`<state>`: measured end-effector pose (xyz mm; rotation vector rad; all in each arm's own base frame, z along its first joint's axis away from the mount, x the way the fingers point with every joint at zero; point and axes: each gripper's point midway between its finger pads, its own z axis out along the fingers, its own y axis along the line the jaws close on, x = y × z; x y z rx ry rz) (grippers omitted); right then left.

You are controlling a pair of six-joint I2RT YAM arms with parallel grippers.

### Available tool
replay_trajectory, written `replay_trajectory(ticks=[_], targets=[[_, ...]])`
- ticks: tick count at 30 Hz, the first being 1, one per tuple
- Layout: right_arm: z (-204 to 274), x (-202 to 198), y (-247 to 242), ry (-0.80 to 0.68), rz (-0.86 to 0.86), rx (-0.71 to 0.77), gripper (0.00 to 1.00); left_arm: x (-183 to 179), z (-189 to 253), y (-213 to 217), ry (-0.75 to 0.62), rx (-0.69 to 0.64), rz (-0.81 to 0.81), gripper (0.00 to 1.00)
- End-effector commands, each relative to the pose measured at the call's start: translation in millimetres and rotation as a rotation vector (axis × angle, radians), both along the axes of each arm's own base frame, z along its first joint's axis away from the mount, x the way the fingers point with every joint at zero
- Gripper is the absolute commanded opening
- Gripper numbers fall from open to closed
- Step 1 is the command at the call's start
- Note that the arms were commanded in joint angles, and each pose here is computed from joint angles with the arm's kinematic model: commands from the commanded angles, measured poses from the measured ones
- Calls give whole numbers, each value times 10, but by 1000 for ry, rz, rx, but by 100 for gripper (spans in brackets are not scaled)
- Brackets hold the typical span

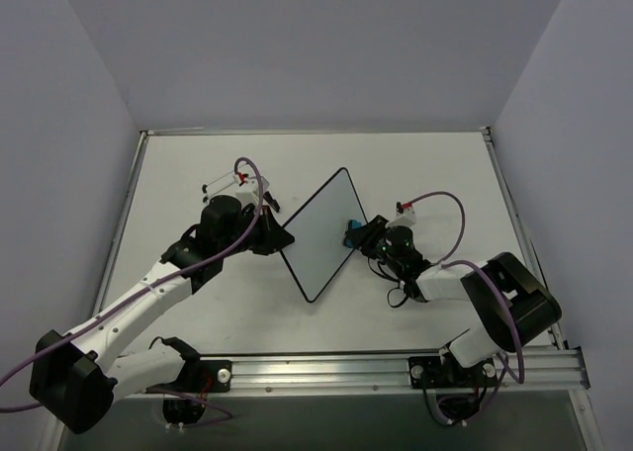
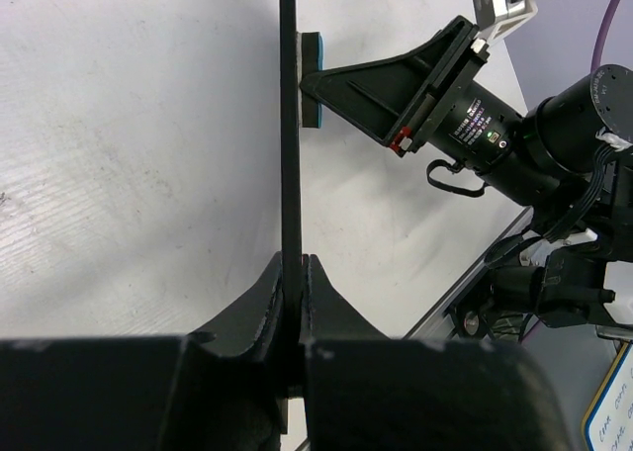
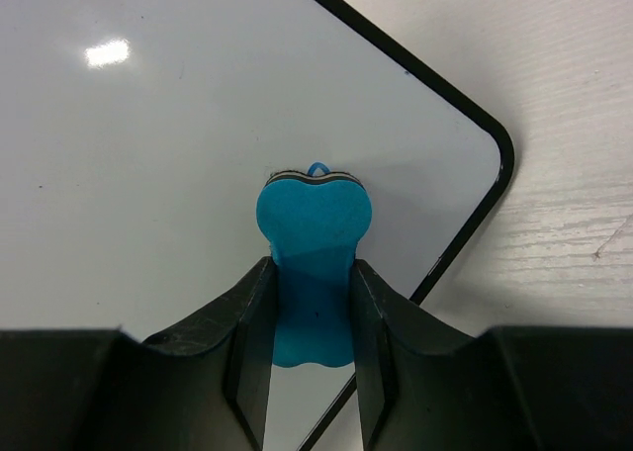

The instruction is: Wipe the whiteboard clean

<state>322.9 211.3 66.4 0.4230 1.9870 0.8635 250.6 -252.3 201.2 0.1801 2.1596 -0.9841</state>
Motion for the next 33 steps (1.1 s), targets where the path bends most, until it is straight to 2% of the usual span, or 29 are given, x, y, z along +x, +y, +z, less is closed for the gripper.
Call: replay_trajectory(ticks=[1,4,11,17,20,24,28,30,33], targets=[[127,65,130,-34,31,52,0,-185,219,-212,-8,-96,-134,2],[395,33,298,-110,72,145,0,-193,213,-217,-2,-96,-136,2],[659,-273,771,-185,105,184,0,-194,230,-209,-7,-101,-132,2],[729,-334,910,-195,112,195,0,-198,208,-214,-2,-106,-133,2],[697,-307,826,-189,89,179,0,-210,222,-210,-5,-107,-136,2],[645,-120,591,-171,54,151,0,-221,219,-208,-2,-106,-139,2],[442,245,175,-130,-21,110,0,-226,199,-223,3,-109,-145,2],[432,343,178,-125,23,111,0,-229,195,-230,4,-112,-149,2],[158,523,181,-62,97,95,0,-237,215,-236,1,-116,-155,2]])
